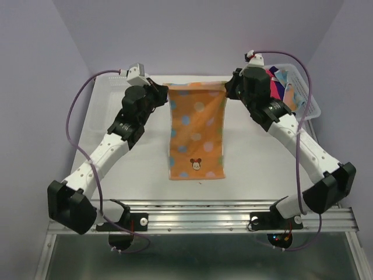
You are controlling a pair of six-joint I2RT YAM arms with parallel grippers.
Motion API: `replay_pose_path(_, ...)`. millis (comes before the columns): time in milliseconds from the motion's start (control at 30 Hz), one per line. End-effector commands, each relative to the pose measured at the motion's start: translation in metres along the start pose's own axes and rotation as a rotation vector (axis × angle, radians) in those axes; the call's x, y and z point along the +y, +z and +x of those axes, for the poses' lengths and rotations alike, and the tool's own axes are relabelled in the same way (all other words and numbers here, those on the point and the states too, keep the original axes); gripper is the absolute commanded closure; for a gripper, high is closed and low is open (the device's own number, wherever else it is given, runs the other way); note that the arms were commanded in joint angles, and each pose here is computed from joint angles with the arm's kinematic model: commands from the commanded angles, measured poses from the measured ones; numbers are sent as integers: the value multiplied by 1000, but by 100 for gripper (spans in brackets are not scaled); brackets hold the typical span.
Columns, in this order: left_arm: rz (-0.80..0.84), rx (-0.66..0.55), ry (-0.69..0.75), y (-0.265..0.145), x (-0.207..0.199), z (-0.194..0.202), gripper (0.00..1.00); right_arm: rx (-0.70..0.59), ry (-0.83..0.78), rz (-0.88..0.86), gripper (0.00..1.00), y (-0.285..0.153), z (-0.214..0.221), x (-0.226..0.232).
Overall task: Fold and stack the towels
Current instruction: Flatten out the crumpled towel, then fold the towel
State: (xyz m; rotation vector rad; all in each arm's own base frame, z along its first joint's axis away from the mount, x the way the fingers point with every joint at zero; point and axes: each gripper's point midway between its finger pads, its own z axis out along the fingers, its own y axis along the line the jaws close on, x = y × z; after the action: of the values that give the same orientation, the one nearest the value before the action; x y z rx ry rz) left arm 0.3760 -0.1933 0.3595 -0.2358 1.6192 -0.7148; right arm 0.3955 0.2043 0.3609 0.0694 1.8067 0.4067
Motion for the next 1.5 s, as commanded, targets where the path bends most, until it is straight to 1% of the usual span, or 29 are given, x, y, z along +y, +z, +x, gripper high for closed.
replay_pose_path(0, 1, -121, 10, 32, 11, -44, 100, -99, 42, -7, 99, 41, -25, -23)
replay_pose_path(33, -3, -95, 10, 48, 18, -36, 100, -74, 42, -8, 99, 61, -18, -32)
replay_pose_path(100, -16, -85, 16, 64, 30, -34, 100, -47, 53, -1, 99, 79, -12, -44)
replay_pose_path(133, -27, -74, 19, 79, 40, -31, 100, -40, 71, 13, 99, 91, -11, -58)
replay_pose_path(167, -14, -52, 25, 86, 42, -25, 100, -32, 80, -20, 99, 98, -12, -57)
replay_pose_path(200, -1, -30, 33, 93, 44, -19, 100, 3, 86, -21, 99, 115, 3, -63)
replay_pose_path(267, 7, 12, 42, 113, 50, -5, 100, 42, 98, -46, 99, 136, 16, -70)
replay_pose_path(300, 6, 34, 42, 125, 54, 4, 100, 49, 105, -52, 99, 141, 18, -72)
replay_pose_path(400, 20, 67, 31, 138, 59, 14, 100, 77, 117, -76, 99, 155, 25, -76)
replay_pose_path(433, 18, 95, 23, 144, 65, 25, 100, 105, 125, -67, 99, 162, 35, -83)
replay_pose_path(567, 23, 131, 11, 147, 70, 39, 100, 154, 142, -73, 99, 166, 49, -88)
replay_pose_path(700, 24, 157, -19, 134, 73, 51, 100, 215, 148, -60, 99, 153, 70, -93)
replay_pose_path(733, 16, 167, -26, 125, 75, 56, 100, 226, 151, -60, 99, 149, 74, -93)
replay_pose_path(767, 15, 167, -41, 119, 76, 57, 100, 273, 158, -60, 99, 142, 89, -95)
replay_pose_path(833, -1, 182, -62, 100, 81, 66, 100, 303, 171, -64, 99, 128, 95, -93)
replay_pose_path(867, -5, 185, -77, 94, 81, 70, 100, 357, 181, -54, 99, 119, 112, -97)
replay_pose_path(900, -34, 222, -93, 83, 92, 89, 100, 366, 192, -56, 99, 109, 112, -95)
replay_pose_path(933, -18, 218, -101, 73, 83, 88, 100, 386, 202, -51, 99, 103, 118, -96)
replay_pose_path(967, -15, 233, -111, 66, 82, 96, 100, 408, 209, -44, 99, 96, 125, -98)
replay_pose_path(1000, -24, 243, -121, 59, 82, 103, 100, 450, 221, -45, 99, 86, 142, -99)
replay_pose_path(1033, -37, 258, -142, 45, 84, 113, 100, 448, 225, -54, 99, 77, 139, -96)
replay_pose_path(1100, -62, 254, -164, 31, 85, 121, 100, 470, 238, -60, 99, 64, 149, -96)
replay_pose_path(1167, -88, 246, -185, 10, 88, 130, 100, 509, 260, -94, 99, 44, 162, -91)
replay_pose_path(1200, -113, 265, -190, 0, 96, 143, 100, 543, 266, -90, 99, 36, 177, -94)
replay_pose_path(1233, -106, 249, -212, -8, 92, 139, 100, 536, 267, -99, 99, 27, 175, -92)
replay_pose_path(1300, -102, 269, -224, -20, 88, 152, 100, 544, 272, -93, 99, 17, 180, -94)
replay_pose_path(1433, -127, 329, -249, -41, 98, 181, 100, 577, 278, -110, 99, -3, 195, -91)
replay_pose_path(1467, -135, 336, -253, -44, 100, 185, 100, 605, 282, -101, 99, -10, 207, -94)
